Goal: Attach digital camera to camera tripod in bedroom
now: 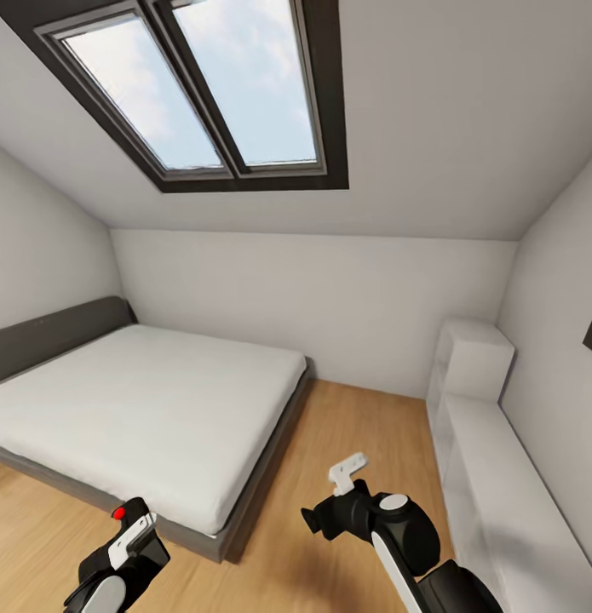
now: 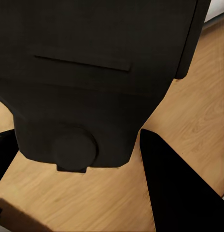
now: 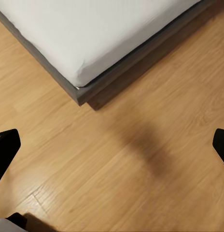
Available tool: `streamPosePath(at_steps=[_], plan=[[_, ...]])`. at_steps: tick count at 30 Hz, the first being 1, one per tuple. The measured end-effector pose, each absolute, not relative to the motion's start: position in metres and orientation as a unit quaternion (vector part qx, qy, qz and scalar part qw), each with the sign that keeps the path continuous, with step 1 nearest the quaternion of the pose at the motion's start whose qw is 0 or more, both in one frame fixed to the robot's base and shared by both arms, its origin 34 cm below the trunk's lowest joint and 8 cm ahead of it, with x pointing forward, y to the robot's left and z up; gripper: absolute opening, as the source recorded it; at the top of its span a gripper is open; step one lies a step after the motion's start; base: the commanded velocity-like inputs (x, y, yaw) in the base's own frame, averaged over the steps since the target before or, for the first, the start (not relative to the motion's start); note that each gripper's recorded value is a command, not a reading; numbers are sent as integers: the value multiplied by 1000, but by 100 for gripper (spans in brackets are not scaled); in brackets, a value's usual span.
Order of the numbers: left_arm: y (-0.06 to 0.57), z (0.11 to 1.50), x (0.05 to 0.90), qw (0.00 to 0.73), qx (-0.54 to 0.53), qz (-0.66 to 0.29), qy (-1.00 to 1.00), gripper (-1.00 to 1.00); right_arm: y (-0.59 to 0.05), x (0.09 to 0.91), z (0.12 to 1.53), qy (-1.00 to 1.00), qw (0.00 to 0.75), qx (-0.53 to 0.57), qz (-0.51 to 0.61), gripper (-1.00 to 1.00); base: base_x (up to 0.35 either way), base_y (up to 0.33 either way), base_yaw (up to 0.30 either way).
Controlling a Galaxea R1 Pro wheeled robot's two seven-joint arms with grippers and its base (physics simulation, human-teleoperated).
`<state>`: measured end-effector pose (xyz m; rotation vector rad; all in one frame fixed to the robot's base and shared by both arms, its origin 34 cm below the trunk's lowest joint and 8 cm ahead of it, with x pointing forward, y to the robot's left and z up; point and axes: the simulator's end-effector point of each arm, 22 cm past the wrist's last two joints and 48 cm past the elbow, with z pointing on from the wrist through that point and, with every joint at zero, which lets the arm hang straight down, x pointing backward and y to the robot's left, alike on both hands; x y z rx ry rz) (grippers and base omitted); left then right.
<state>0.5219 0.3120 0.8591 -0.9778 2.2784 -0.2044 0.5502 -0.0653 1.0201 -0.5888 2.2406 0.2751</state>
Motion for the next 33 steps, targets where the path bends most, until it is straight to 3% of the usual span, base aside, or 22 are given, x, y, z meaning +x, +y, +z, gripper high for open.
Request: streamPosePath(at_steps=[33], plan=[[312, 861, 523, 324, -373, -79, 866, -100, -63, 550, 1021, 882, 395, -234, 109, 100, 324, 0, 8]])
